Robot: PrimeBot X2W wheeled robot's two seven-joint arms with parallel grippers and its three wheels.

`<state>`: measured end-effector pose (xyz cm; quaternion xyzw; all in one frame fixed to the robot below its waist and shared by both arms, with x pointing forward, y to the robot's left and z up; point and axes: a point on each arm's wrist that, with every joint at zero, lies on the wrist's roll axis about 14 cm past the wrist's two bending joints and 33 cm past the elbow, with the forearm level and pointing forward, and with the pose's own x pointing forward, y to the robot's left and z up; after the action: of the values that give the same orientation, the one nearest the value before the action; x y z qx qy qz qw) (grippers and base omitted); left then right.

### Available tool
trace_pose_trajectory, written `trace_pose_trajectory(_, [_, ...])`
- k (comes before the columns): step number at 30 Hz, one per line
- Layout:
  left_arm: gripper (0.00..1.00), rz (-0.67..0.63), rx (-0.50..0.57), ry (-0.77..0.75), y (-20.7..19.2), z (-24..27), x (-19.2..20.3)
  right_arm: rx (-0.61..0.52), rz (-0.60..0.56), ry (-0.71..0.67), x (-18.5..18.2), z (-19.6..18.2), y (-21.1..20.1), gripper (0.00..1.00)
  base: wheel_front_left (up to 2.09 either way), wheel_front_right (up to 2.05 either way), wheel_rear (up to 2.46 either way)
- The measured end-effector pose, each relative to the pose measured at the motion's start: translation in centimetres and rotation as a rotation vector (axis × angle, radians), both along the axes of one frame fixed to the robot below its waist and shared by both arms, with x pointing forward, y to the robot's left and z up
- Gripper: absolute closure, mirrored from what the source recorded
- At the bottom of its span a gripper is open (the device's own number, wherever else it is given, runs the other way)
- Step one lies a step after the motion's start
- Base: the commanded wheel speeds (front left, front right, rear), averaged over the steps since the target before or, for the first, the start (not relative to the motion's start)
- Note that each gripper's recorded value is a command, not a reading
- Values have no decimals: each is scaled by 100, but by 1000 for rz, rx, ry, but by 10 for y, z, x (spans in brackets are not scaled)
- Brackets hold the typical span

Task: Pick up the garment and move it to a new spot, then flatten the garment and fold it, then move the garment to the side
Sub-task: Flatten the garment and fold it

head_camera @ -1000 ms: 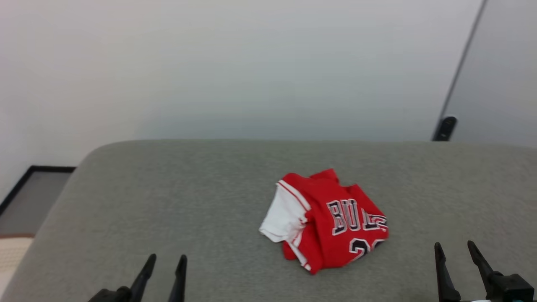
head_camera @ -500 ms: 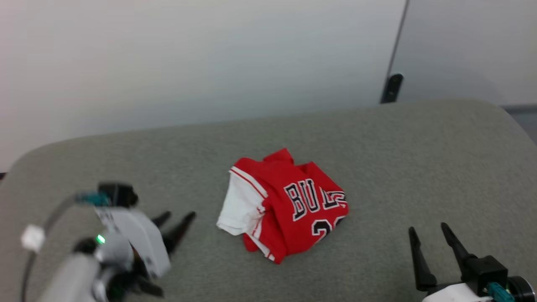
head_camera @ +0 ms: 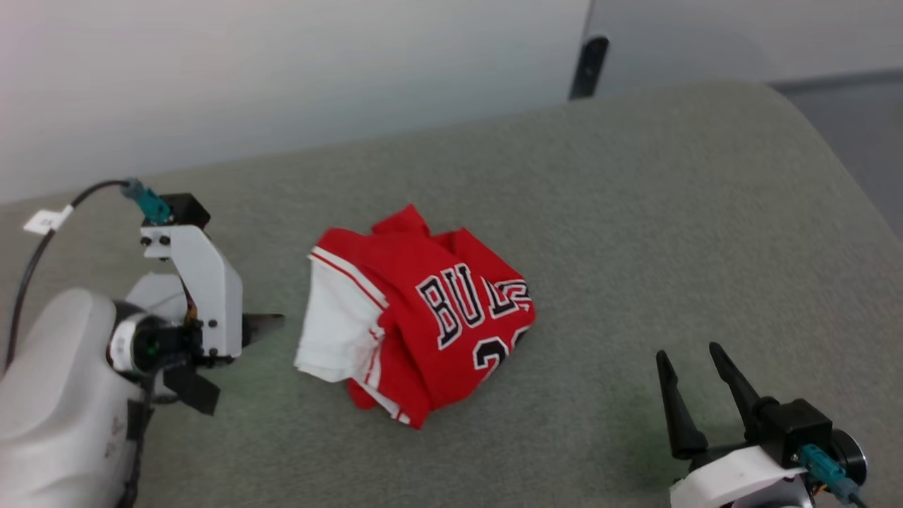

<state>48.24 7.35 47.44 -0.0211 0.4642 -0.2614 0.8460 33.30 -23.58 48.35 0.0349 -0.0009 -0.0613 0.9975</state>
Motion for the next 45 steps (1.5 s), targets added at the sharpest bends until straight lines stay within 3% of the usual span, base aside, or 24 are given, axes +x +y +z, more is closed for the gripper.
trace_pose_trajectory(13, [0,-72,138,240,-32,-60,8,29,-68,72,-5,-20,-17,0,0,0,0])
trace_pose_trajectory(21, [0,-80,188,299,-32,-79,4,32,-71,82,-1,-23,-19,0,0,0,0])
trace_pose_trajectory(22, [27,-77,181,299,-32,-80,4,32,-69,79,1,-22,-18,0,0,0,0])
trace_pose_trajectory(24, [100,-77,173,299,-33,-81,4,32,-63,79,3,-22,-17,0,0,0,0])
trace_pose_trajectory(36, [100,-61,171,258,-24,-69,4,42,-27,70,11,-22,-7,0,0,0,0])
trace_pose_trajectory(45, [100,-36,250,123,16,-33,15,48,19,44,16,-16,7,0,0,0,0])
